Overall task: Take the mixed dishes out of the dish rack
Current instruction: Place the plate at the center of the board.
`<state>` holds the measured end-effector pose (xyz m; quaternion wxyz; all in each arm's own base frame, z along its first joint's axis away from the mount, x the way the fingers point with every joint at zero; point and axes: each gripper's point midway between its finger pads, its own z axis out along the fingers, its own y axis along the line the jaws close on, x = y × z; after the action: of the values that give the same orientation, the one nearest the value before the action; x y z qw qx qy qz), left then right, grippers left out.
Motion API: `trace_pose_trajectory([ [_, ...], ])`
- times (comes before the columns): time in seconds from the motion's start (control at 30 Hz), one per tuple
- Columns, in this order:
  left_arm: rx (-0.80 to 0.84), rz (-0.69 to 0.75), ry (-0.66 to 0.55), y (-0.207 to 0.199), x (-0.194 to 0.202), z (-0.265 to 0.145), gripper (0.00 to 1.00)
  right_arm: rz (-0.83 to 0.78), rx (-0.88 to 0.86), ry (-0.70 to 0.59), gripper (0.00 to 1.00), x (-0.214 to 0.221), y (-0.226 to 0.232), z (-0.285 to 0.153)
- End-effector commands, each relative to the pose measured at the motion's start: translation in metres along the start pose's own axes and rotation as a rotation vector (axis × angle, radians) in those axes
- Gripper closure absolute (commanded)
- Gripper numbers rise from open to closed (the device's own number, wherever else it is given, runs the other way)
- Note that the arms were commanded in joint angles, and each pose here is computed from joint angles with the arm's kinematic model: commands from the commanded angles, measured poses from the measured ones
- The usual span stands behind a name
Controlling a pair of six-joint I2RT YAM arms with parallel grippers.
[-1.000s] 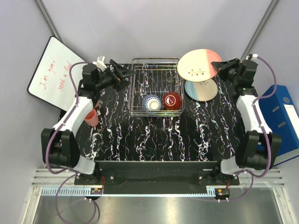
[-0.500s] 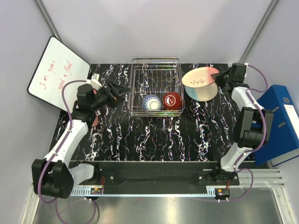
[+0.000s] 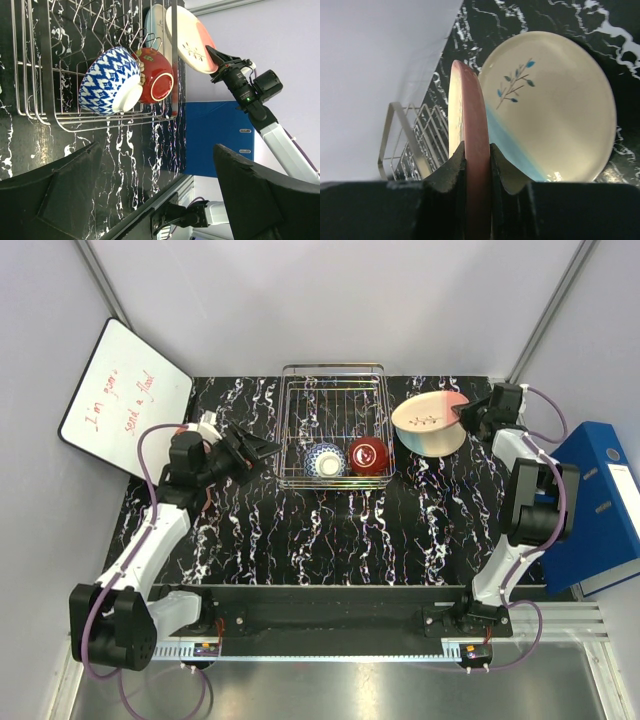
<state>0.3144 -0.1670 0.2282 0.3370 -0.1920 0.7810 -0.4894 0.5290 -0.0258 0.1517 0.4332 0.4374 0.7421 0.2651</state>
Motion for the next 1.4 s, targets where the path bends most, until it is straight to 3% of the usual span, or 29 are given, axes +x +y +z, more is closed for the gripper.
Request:
trace_pose_trajectory([
  [0.0,0.019,0.045,-0.015,-0.002,-0.002,0.002,0.05,0.024,-0.134,-0.077,1.0,-0.027,0.029,0.002],
  [0.43,0.004,0.031,0.024,0.007,0.009,0.014,0.06,0.014,-0.073,-0.05,1.0,-0.02,0.004,0.022],
  [0.93,-0.021,0.016,0.062,0.015,0.021,0.026,0.06,0.031,0.21,0.074,1.0,0.007,-0.064,0.054],
  [1.37,-0.044,-0.009,0.122,0.026,0.036,0.036,0.07,0.038,0.38,0.199,0.97,0.04,-0.11,0.04],
])
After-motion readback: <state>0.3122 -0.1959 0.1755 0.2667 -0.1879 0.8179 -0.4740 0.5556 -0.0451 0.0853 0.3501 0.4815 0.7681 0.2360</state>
